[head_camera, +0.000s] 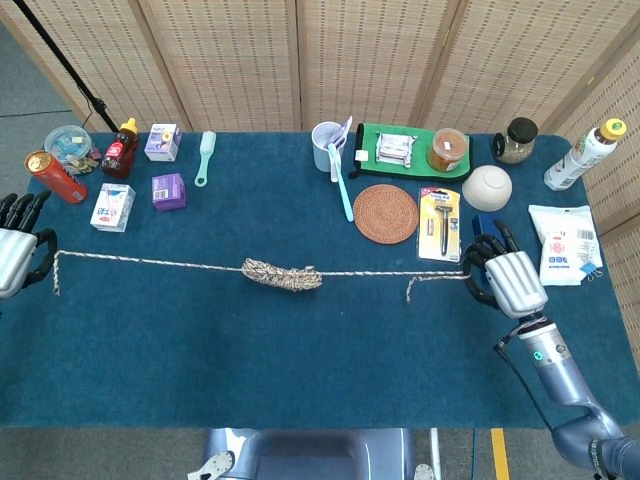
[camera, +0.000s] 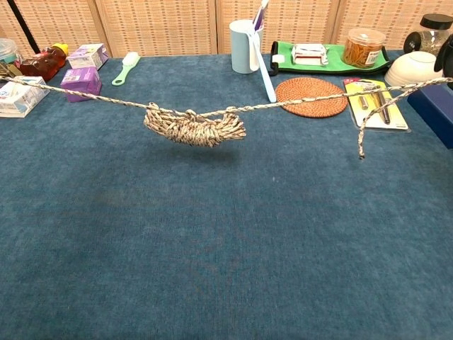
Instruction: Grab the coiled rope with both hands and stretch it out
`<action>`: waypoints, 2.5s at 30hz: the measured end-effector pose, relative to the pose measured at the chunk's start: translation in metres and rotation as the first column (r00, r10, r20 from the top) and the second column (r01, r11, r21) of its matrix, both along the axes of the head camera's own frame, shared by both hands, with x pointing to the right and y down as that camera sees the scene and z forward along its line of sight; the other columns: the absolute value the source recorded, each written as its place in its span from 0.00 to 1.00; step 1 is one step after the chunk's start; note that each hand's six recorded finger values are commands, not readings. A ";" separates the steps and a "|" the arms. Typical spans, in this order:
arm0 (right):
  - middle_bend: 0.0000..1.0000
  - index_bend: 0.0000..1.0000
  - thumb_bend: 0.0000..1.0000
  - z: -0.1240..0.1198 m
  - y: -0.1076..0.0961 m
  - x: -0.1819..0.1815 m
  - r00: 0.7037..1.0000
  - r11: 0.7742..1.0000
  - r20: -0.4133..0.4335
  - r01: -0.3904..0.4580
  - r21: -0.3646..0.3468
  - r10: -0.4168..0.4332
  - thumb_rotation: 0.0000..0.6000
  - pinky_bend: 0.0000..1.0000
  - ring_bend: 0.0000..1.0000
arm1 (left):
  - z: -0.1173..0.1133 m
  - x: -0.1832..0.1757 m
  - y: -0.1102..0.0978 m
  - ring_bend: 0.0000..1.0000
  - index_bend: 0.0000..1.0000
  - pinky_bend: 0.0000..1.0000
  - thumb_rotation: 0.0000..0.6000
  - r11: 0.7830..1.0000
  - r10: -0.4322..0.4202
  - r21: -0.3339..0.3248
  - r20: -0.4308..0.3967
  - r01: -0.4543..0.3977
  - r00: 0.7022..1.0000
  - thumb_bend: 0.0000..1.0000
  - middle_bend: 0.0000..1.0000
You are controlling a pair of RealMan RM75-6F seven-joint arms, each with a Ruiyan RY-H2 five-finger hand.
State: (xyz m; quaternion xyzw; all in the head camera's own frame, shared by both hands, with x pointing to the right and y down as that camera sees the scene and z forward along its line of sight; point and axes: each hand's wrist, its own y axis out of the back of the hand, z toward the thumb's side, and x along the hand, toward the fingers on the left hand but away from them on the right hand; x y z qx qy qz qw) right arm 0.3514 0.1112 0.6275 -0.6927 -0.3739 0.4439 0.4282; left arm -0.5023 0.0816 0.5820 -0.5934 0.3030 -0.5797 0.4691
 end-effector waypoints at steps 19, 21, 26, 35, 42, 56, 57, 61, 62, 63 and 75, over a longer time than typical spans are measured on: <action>0.41 0.70 0.48 0.000 0.000 0.006 0.999 1.000 0.026 -0.021 -0.010 0.022 1.00 0.00 0.25 | 0.003 0.003 0.000 0.00 0.76 0.00 1.00 1.000 -0.019 -0.021 -0.037 0.018 0.999 0.56 0.03; 0.41 0.70 0.48 -0.001 0.002 0.001 0.999 1.000 0.049 -0.019 -0.017 0.020 1.00 0.00 0.25 | 0.005 0.013 -0.002 0.00 0.76 0.00 1.00 1.000 0.001 -0.023 -0.052 -0.003 0.999 0.56 0.03; 0.41 0.70 0.48 -0.004 0.006 -0.015 0.993 0.999 0.116 -0.003 -0.039 0.007 1.00 0.00 0.25 | 0.008 0.043 -0.005 0.00 0.76 0.00 1.00 0.998 0.061 -0.024 -0.095 -0.063 0.994 0.56 0.03; 0.41 0.69 0.48 -0.015 0.009 -0.051 0.969 0.996 0.246 0.032 -0.079 -0.011 1.00 0.00 0.25 | 0.016 0.104 -0.004 0.00 0.76 0.00 1.00 0.986 0.160 -0.024 -0.196 -0.168 0.968 0.56 0.03; 0.39 0.65 0.48 -0.022 0.012 -0.075 0.949 0.992 0.313 0.066 -0.107 -0.030 1.00 0.00 0.21 | 0.026 0.144 0.003 0.00 0.72 0.00 1.00 0.970 0.227 -0.025 -0.248 -0.241 0.942 0.56 0.03; 0.00 0.00 0.48 -0.016 0.022 -0.077 0.975 0.981 0.214 0.091 -0.170 -0.053 1.00 0.00 0.00 | 0.032 0.182 0.021 0.00 0.00 0.00 1.00 0.941 0.240 -0.168 -0.283 -0.294 0.929 0.27 0.00; 0.00 0.00 0.48 -0.016 0.021 -0.075 0.977 0.982 0.210 0.086 -0.167 -0.050 1.00 0.00 0.00 | 0.031 0.181 0.021 0.00 0.00 0.00 1.00 0.942 0.236 -0.170 -0.281 -0.290 0.930 0.27 0.00; 0.00 0.00 0.48 -0.021 0.019 -0.064 0.980 0.987 0.195 0.055 -0.148 -0.025 1.00 0.00 0.00 | 0.024 0.172 0.020 0.00 0.00 0.00 1.00 0.952 0.209 -0.160 -0.275 -0.259 0.938 0.27 0.00; 0.00 0.00 0.48 -0.022 0.018 -0.060 0.981 0.989 0.191 0.043 -0.144 -0.015 1.00 0.00 0.00 | 0.022 0.169 0.021 0.00 0.00 0.00 1.00 0.956 0.199 -0.155 -0.273 -0.247 0.941 0.27 0.00; 0.00 0.00 0.48 -0.022 0.018 -0.056 0.982 0.989 0.188 0.031 -0.142 -0.003 1.00 0.00 0.00 | 0.020 0.165 0.021 0.00 0.00 0.00 1.00 0.961 0.188 -0.150 -0.270 -0.234 0.944 0.27 0.00; 0.07 0.15 0.48 -0.030 0.036 0.003 0.993 0.990 0.057 -0.094 -0.105 0.100 1.00 0.00 0.00 | 0.005 0.100 0.050 0.00 0.00 0.00 1.00 0.989 -0.001 -0.145 -0.217 -0.031 0.976 0.27 0.00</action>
